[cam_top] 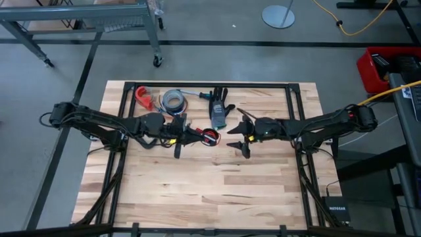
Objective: Coil cords
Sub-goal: Uncoil the orange wire from the black spool
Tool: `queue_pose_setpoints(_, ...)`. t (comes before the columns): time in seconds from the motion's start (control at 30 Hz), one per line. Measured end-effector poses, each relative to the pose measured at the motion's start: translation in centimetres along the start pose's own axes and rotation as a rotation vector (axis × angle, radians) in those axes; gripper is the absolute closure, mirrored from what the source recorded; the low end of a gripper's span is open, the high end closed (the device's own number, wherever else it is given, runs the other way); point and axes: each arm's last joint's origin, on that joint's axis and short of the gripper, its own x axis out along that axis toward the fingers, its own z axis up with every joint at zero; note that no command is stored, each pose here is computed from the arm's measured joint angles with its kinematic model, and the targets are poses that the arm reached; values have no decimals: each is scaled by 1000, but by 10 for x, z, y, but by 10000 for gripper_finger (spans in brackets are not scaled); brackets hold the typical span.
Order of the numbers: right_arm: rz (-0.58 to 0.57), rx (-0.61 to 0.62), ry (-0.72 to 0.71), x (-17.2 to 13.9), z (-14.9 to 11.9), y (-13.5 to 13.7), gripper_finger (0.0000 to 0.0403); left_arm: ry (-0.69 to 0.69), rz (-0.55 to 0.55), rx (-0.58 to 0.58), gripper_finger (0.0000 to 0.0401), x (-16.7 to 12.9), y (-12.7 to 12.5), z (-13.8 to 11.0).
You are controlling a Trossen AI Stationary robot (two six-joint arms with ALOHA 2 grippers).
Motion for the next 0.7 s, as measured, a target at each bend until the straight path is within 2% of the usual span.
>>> queue_pose_setpoints(0.13,25,-72,-60,0,6,2,128,-1,0,-5,401,0,0,0)
queue_pose_setpoints(0.3,29,-155,-65,0,6,2,127,-6,-3,-50,401,1,0,0)
queue_pose_setpoints(0.5,96,-408,-79,-1,4,17,127,-17,-13,-66,401,3,-2,-1)
queue_pose_setpoints(0.7,32,-521,-135,-2,7,29,127,-32,-6,-102,401,9,0,-4)
